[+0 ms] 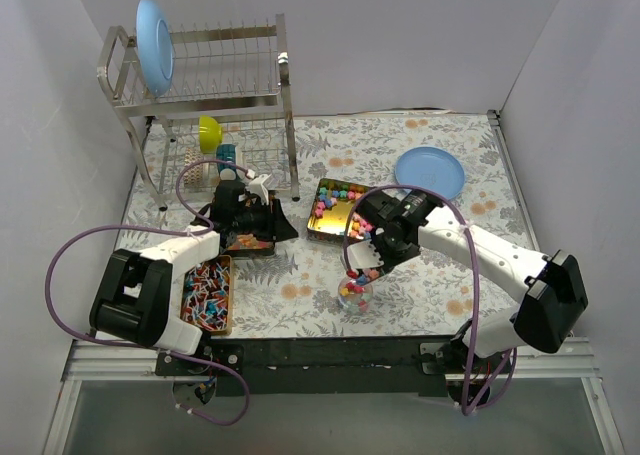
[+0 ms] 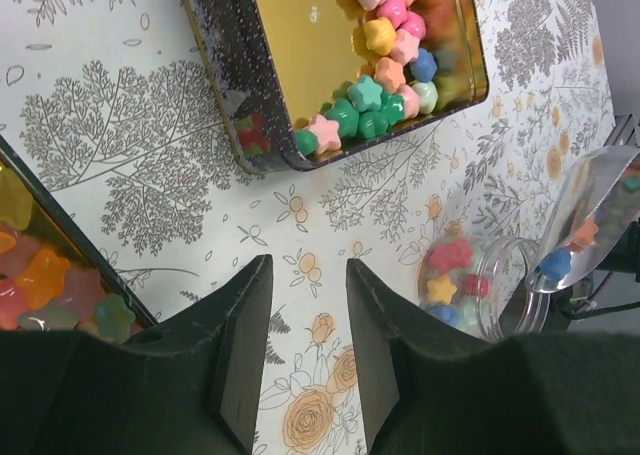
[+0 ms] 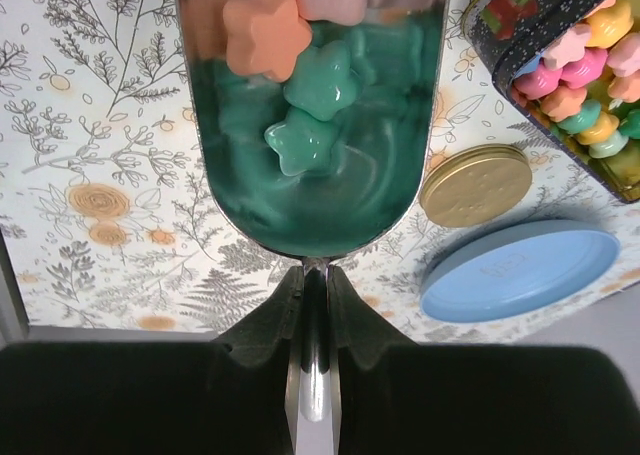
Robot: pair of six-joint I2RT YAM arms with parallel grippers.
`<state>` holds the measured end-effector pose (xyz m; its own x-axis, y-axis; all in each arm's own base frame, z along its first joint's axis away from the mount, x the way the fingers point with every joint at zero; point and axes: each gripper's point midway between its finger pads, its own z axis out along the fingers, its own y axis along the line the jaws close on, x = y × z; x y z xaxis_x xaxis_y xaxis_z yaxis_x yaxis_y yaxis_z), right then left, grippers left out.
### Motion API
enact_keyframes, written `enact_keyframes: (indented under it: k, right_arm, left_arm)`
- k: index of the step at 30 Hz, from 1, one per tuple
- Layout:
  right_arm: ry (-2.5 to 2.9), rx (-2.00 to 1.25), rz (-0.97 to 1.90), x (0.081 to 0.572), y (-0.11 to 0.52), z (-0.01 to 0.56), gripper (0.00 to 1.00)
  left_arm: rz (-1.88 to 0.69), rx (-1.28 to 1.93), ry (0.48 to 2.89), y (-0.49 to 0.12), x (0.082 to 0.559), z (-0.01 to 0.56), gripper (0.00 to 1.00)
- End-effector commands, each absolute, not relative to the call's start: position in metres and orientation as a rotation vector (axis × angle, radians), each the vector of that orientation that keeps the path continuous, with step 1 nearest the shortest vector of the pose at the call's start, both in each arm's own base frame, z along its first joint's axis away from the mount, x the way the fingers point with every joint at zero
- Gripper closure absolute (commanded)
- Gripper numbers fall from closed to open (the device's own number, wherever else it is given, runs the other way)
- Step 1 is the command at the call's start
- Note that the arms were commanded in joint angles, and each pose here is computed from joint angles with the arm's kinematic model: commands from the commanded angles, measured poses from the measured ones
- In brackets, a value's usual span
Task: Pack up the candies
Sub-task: Place the fake candies in the packing bottle, then move the storage box to the center of the board.
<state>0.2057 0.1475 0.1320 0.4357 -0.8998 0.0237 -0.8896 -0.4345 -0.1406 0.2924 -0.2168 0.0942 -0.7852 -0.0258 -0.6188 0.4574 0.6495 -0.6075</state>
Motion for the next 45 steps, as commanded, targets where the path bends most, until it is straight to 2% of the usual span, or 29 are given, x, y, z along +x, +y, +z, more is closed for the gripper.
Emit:
enact_keyframes:
  k: [1, 8, 13, 17, 19, 20, 22, 23, 25, 27, 29, 30, 32, 36, 37, 41, 45]
  right_arm:
    - [1.537, -2.652, -0.389, 0.207, 0.139, 0.143, 0.99]
    - [1.503, -2.759, -0.601, 0.205, 0.129, 0.151, 0.99]
    - [1.495, -2.762, -0.648, 0.208, 0.132, 0.158, 0.99]
    - [1.489, -2.738, -0.648, 0.209, 0.136, 0.163, 0.99]
    - [1.484, -2.724, -0.642, 0.208, 0.137, 0.165, 0.99]
    - [1.483, -2.716, -0.639, 0.208, 0.139, 0.167, 0.99]
    - [1.484, -2.689, -0.645, 0.209, 0.140, 0.171, 0.99]
    - [1.491, -2.674, -0.666, 0.211, 0.139, 0.174, 0.99]
    - [1.518, -2.647, -0.659, 0.211, 0.140, 0.175, 0.99]
    - [1.532, -2.623, -0.622, 0.208, 0.143, 0.176, 0.99]
    - [1.558, -2.601, -0.604, 0.205, 0.142, 0.176, 0.99]
    - [1.563, -2.597, -0.599, 0.204, 0.141, 0.176, 0.99]
    - [1.581, -2.570, -0.564, 0.201, 0.143, 0.177, 0.99]
    - [1.632, -2.480, -0.504, 0.198, 0.148, 0.182, 0.99]
    - [1.638, -2.440, -0.480, 0.199, 0.153, 0.184, 0.99]
    - [1.734, -2.247, -0.328, 0.200, 0.171, 0.192, 0.99]
    - [1.962, -1.935, -0.139, 0.235, 0.168, 0.224, 0.99]
  left_arm:
    - [-1.014, 0.350, 2.207, -0.212, 0.296, 0.108, 0.64]
    - [-0.942, 0.323, 2.217, -0.205, 0.303, 0.105, 0.62]
    - [-0.582, 0.159, 2.266, -0.161, 0.332, 0.091, 0.60]
    - [-0.446, 0.141, 2.273, -0.144, 0.340, 0.086, 0.60]
    - [-0.421, 0.141, 2.291, -0.141, 0.339, 0.079, 0.64]
    - [-0.395, 0.130, 2.300, -0.137, 0.339, 0.076, 0.70]
    - [-0.375, 0.123, 2.317, -0.134, 0.338, 0.069, 0.76]
    - [-0.363, 0.120, 2.322, -0.132, 0.339, 0.068, 0.83]
    - [-0.380, 0.115, 2.326, -0.135, 0.340, 0.069, 0.88]
    - [-0.569, 0.183, 2.316, -0.161, 0.333, 0.082, 0.94]
    - [-0.752, 0.253, 2.252, -0.186, 0.330, 0.112, 0.96]
    - [-0.921, 0.314, 2.224, -0.206, 0.318, 0.129, 0.99]
    - [-0.979, 0.330, 2.186, -0.214, 0.321, 0.152, 1.00]
    - [-0.703, 0.246, 2.224, -0.184, 0.348, 0.153, 1.00]
    - [-0.547, 0.217, 2.229, -0.163, 0.360, 0.148, 1.00]
    - [-0.376, 0.237, 2.275, -0.127, 0.364, 0.124, 1.00]
    - [-0.277, 0.290, 2.347, -0.106, 0.354, 0.093, 1.00]
